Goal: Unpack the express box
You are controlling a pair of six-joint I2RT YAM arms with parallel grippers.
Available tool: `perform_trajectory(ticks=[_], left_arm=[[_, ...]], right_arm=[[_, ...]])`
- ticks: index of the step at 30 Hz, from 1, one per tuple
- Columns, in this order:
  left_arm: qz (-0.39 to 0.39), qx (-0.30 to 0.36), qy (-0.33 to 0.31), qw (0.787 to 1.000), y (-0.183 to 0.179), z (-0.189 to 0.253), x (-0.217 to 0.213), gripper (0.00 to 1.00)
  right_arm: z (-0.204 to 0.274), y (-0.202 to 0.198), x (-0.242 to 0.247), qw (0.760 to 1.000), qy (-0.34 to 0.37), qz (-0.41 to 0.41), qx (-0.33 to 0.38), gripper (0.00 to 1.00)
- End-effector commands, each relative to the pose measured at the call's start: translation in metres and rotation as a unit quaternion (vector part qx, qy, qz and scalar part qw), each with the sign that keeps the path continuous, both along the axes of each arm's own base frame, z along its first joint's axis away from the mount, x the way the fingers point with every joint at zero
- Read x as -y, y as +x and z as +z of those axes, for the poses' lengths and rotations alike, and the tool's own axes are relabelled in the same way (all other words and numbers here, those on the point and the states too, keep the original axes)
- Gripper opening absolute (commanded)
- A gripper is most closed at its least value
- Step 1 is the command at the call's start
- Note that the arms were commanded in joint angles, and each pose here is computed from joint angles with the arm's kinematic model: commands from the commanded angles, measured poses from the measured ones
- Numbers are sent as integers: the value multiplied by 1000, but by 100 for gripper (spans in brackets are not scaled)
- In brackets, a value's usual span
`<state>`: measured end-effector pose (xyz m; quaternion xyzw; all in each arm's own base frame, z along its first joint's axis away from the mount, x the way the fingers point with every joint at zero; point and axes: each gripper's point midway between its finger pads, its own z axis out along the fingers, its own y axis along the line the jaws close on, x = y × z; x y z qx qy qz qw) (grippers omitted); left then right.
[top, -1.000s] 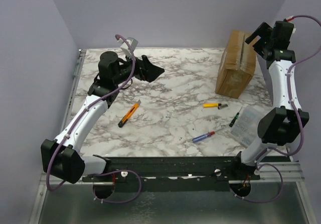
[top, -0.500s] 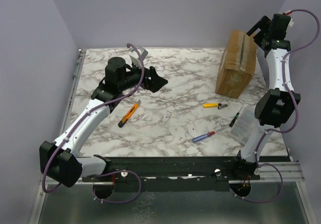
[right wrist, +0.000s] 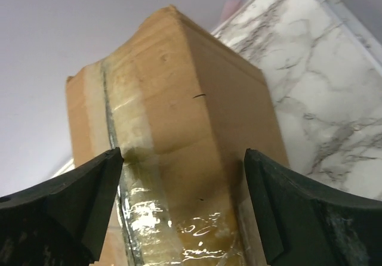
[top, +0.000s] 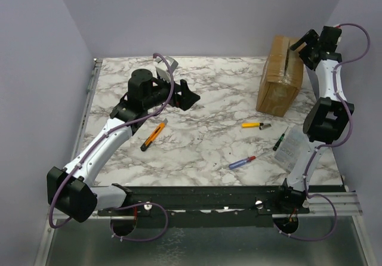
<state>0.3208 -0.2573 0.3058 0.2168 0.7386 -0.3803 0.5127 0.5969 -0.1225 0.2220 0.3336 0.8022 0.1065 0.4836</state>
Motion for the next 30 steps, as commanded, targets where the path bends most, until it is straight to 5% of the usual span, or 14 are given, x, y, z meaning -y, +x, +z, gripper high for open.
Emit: perform_trajectory(ticks=[1,8,16,30], left_arm=[[25,10,-3,1000,5,4,-6,99],[31,5,-6,1000,6,3,-7,99],[31,-14,-6,999,11,-7,-5,99],[42,-80,5,996,27,-48,-1,99]], right_arm=[[-6,2,-36,994,60,95,15,86],[-20,-28,-102,958,189,213,42,87],[-15,-68,-168,928,238,279,70,89],[-26,-60,-266,925,262,270,50,89]])
